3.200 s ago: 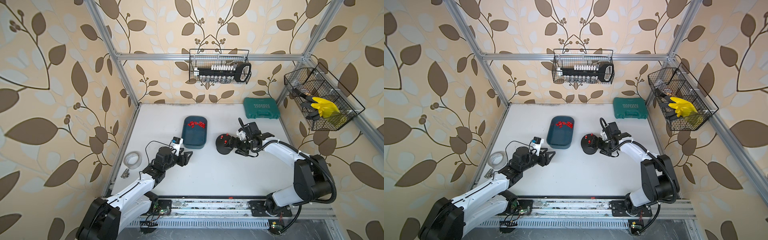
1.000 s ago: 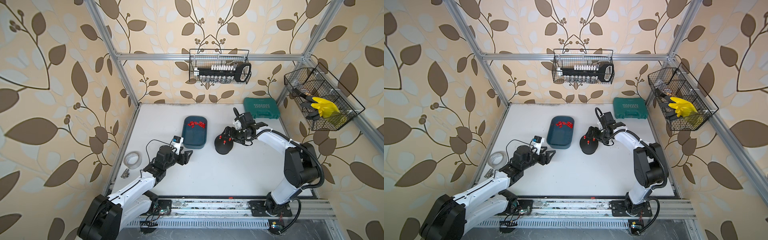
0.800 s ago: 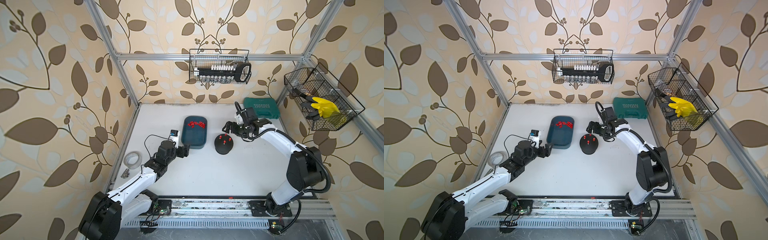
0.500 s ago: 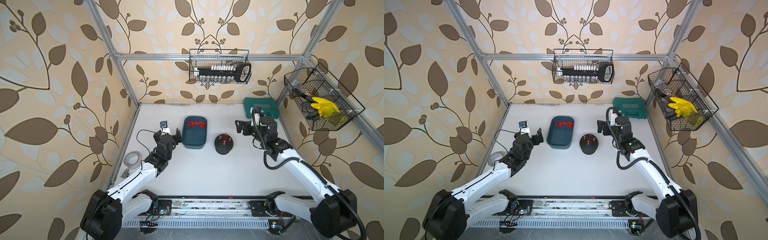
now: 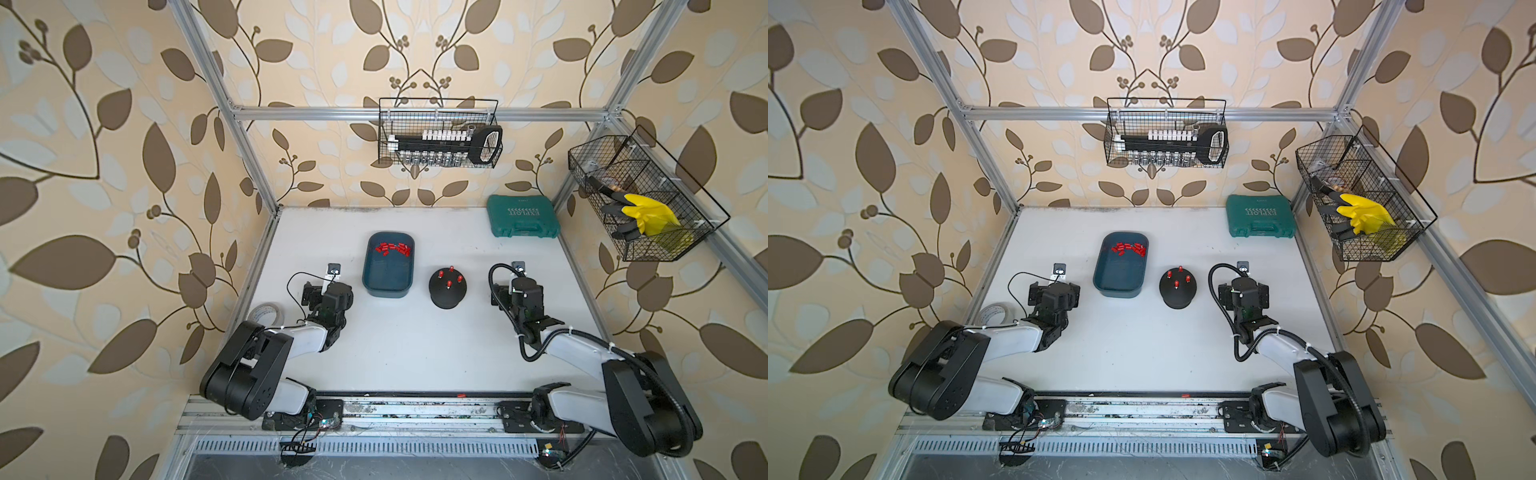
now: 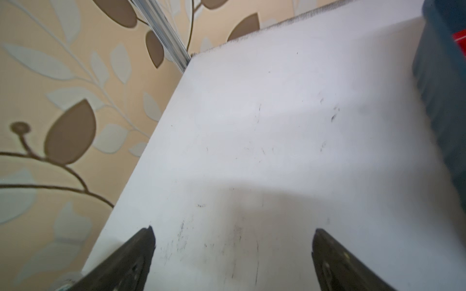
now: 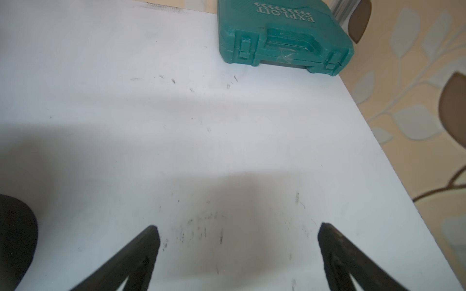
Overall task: Cover the protruding screws with screw protection sleeves
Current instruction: Reset both arms
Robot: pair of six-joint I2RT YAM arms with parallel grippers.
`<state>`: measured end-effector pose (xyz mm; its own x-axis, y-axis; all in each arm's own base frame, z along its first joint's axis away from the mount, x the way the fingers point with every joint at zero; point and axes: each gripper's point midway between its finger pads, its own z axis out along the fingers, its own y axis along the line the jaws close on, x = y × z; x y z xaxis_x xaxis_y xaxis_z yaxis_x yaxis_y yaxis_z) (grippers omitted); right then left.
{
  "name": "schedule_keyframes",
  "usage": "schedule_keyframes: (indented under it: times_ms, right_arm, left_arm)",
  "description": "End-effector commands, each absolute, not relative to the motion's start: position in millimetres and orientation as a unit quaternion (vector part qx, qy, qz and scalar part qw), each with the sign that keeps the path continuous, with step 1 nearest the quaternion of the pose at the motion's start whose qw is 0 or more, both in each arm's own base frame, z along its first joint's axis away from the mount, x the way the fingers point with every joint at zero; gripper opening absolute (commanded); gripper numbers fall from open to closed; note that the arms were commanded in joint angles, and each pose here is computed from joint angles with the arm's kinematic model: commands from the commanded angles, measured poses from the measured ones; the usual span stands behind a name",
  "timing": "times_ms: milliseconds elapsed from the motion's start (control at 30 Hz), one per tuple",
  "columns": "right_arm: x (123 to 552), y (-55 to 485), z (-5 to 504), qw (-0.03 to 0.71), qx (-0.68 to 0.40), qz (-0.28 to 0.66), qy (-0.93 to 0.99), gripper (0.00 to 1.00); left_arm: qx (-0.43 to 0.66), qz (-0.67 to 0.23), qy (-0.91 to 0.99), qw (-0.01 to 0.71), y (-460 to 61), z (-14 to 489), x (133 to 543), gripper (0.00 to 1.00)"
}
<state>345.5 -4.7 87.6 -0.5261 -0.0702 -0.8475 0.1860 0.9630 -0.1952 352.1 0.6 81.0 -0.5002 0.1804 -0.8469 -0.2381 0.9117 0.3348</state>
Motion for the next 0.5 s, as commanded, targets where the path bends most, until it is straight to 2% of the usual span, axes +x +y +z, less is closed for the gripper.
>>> schedule_keyframes:
  times_ms: [0, 100, 200, 300, 367, 400, 467]
  right_arm:
    - [370.2, 3.5, 118.7, 0.557, 0.019, -0.123, 0.821, 1.0]
    - [375.8, -1.3, 121.0, 0.588, 0.026, -0.117, 0.8, 1.0]
    - [374.4, 3.3, 112.3, 0.609, 0.01, -0.08, 0.789, 1.0]
    - [355.2, 13.9, 118.1, 0.643, -0.017, -0.056, 0.764, 1.0]
    - [352.4, 23.2, 111.8, 0.644, -0.045, -0.041, 0.763, 1.0]
    - [359.4, 28.7, 104.4, 0.636, -0.062, -0.038, 0.768, 1.0]
    - [372.5, 15.9, 104.5, 0.624, -0.025, -0.054, 0.78, 1.0]
  left_arm:
    - [-0.072, 0.15, 0.821, 0.545, 4.9, 98.3, 377.7, 0.99]
    - [-0.098, 0.131, 0.821, 0.547, 16.4, 96.5, 373.3, 0.99]
    - [-0.097, 0.106, 0.79, 0.596, 14.2, 108.5, 357.1, 0.99]
    - [-0.031, 0.064, 0.772, 0.632, -9.8, 107.9, 345.6, 0.99]
    - [0.018, 0.054, 0.771, 0.635, -26.9, 97.8, 345.3, 0.99]
    - [0.02, 0.059, 0.77, 0.635, -27.9, 98.2, 348.7, 0.99]
    - [-0.009, 0.072, 0.787, 0.613, -17.6, 95.6, 356.8, 0.99]
